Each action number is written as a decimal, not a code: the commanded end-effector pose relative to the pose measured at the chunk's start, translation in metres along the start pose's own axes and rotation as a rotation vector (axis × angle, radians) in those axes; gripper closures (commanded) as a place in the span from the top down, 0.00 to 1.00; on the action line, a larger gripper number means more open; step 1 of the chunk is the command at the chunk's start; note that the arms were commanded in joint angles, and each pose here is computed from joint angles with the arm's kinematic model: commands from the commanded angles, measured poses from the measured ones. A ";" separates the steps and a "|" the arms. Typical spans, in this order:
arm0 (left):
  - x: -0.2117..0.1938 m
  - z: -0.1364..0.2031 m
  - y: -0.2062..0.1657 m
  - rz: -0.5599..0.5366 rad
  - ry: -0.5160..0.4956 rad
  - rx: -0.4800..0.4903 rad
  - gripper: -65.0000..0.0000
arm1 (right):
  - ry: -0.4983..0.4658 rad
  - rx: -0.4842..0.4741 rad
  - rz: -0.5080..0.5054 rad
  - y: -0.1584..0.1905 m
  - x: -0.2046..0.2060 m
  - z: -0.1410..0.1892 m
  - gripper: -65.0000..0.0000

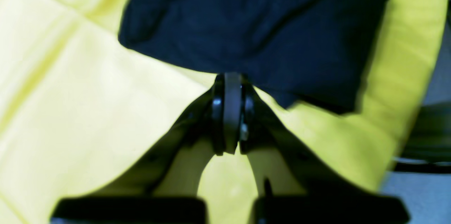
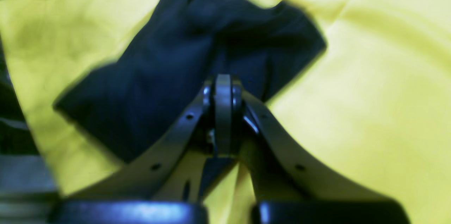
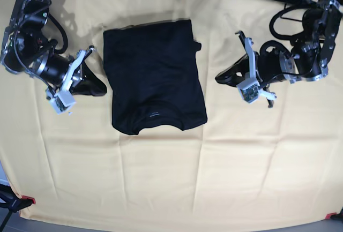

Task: Fold the T-shirt properly
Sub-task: 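Open both grippers and withdraw them from the folded shirt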

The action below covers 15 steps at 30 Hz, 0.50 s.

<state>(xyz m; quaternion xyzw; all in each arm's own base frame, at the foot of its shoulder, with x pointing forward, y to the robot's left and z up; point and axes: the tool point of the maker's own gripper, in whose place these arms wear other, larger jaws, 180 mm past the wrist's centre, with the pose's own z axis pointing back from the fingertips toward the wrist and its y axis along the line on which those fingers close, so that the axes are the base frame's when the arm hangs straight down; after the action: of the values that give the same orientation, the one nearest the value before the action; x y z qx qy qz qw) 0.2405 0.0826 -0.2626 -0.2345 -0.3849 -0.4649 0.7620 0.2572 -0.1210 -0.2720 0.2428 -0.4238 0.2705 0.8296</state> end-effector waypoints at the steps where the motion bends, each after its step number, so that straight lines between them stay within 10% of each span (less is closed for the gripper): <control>1: 0.011 0.009 -0.003 -0.022 -0.034 0.006 0.00 | -0.045 0.004 0.031 0.008 0.010 0.011 0.00; 15: -0.073 0.053 -0.098 0.214 0.241 -0.014 0.00 | 0.313 -0.069 -0.194 0.077 -0.103 0.109 0.00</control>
<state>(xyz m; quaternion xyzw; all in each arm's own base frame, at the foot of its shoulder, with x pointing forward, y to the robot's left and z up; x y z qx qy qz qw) 0.1134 0.1186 -0.2967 -0.2152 -0.2514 -0.4039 0.8528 0.0924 -0.1616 -0.2934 0.2036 -0.2636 0.2039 0.9206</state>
